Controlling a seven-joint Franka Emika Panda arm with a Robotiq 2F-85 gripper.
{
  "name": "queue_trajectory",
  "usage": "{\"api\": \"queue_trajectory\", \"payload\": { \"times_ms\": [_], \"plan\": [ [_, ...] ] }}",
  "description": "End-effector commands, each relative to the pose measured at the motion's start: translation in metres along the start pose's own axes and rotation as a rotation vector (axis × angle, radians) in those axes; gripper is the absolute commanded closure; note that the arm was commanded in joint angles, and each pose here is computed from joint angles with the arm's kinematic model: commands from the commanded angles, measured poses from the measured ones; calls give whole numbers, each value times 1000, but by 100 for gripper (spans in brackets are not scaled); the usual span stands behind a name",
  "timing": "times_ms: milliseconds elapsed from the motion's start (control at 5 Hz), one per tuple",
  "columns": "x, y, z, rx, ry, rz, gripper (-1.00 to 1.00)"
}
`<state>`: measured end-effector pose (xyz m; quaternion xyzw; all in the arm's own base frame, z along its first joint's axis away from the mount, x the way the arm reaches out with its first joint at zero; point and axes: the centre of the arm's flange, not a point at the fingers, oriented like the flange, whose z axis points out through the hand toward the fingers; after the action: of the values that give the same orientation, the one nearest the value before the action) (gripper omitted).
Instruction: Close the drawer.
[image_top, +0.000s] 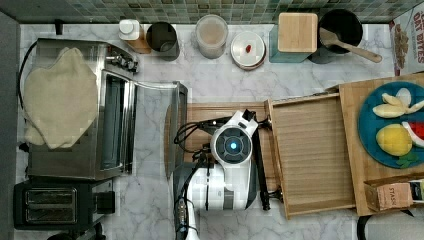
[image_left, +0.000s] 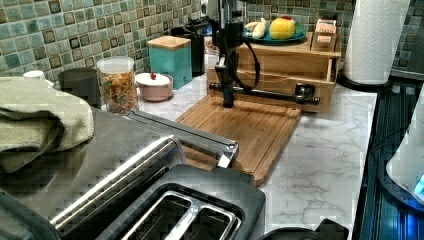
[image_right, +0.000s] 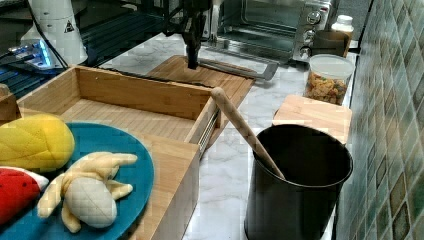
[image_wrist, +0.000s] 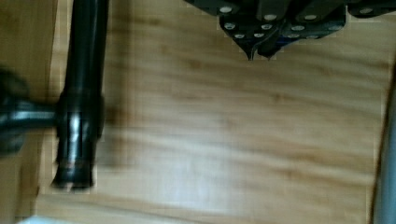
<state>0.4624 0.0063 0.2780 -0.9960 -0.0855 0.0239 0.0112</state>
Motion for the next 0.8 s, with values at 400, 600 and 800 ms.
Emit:
{"api": "queue_trajectory", "payload": {
  "times_ms": [400,600,800],
  "plan": [
    [-18,52,-12,-32,51,-2,100],
    [-16,76,-11,-26,45,1,100],
    [-16,101,-7,-15,37,-1,100]
  ]
}}
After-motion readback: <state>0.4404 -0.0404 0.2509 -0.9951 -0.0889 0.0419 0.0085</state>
